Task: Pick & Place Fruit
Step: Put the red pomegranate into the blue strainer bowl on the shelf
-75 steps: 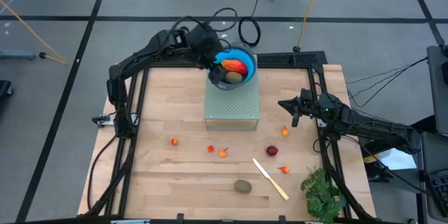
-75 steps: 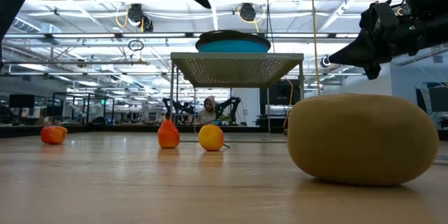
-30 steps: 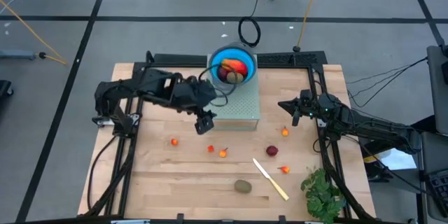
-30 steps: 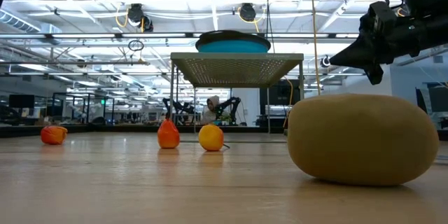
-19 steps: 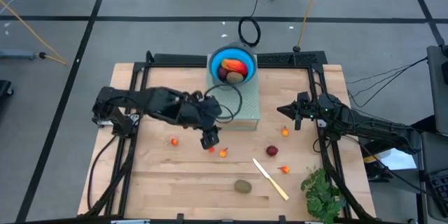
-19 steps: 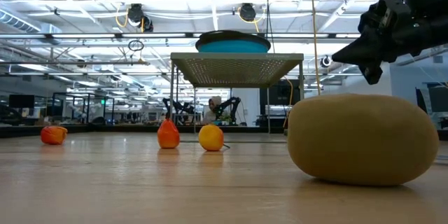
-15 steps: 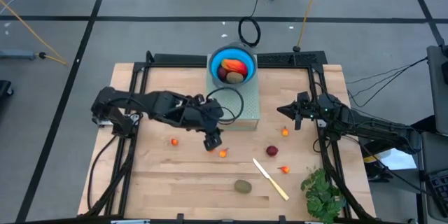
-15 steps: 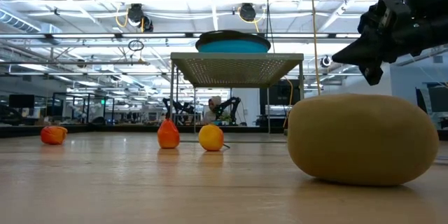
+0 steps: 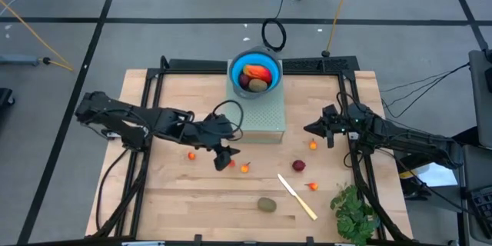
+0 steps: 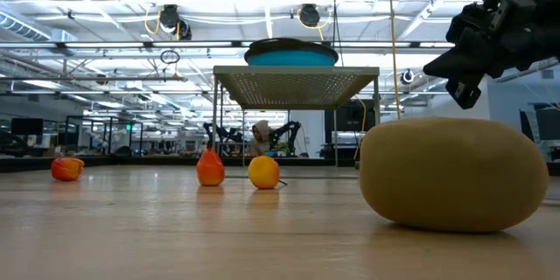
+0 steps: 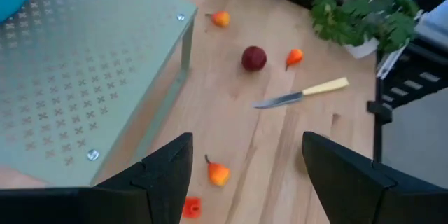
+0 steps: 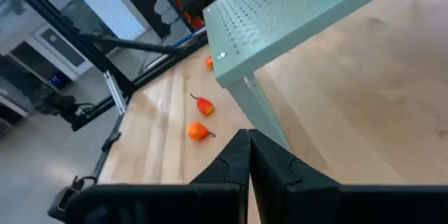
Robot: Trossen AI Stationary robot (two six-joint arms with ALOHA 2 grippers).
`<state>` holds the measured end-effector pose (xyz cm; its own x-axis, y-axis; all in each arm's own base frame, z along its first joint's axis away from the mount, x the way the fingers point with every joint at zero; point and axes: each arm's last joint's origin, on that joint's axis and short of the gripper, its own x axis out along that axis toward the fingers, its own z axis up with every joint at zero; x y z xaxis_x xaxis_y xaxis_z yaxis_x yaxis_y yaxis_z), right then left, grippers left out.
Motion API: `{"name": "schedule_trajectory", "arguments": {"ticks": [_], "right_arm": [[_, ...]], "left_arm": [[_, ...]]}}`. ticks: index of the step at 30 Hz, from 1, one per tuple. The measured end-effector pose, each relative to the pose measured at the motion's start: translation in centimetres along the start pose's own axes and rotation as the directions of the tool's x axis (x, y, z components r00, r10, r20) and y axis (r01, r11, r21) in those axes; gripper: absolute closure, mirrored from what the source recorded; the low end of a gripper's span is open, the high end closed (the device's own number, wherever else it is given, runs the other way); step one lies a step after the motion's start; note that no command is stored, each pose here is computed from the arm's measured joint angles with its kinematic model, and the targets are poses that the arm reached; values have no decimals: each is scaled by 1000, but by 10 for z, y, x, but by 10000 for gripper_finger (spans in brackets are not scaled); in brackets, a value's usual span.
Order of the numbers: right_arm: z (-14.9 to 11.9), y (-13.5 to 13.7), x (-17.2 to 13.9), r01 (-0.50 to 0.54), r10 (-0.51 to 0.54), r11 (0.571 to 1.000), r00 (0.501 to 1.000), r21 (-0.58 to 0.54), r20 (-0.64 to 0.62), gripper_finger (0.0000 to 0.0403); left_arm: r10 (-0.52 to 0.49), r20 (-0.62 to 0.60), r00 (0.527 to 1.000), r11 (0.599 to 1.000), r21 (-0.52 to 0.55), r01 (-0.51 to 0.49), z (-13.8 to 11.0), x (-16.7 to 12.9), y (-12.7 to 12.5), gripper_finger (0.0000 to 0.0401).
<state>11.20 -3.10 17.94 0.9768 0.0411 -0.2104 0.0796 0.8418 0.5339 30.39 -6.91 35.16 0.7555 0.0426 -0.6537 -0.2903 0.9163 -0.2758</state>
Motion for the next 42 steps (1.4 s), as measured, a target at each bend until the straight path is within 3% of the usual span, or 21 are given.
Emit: {"name": "schedule_trajectory", "arguments": {"ticks": [7,12,25,36,42], "right_arm": [[-1,-2,3,9,-8,1000,1000,22,-21,403],[2,1,5,-62,62,998,998,-31,-19,403],[2,20,10,-146,146,989,989,-31,11,403],[21,59,14,-165,168,982,985,-88,31,403],[36,85,23,-147,136,979,987,-140,-82,403]], "left_arm": [[-40,45,998,999,14,40,-30,-5,19,132],[-77,76,994,997,28,75,-55,-8,34,132],[-236,251,939,971,35,235,-130,-18,73,132],[-313,371,874,949,84,304,-173,-21,103,132],[-371,380,847,928,122,352,-189,-22,112,132]]}}
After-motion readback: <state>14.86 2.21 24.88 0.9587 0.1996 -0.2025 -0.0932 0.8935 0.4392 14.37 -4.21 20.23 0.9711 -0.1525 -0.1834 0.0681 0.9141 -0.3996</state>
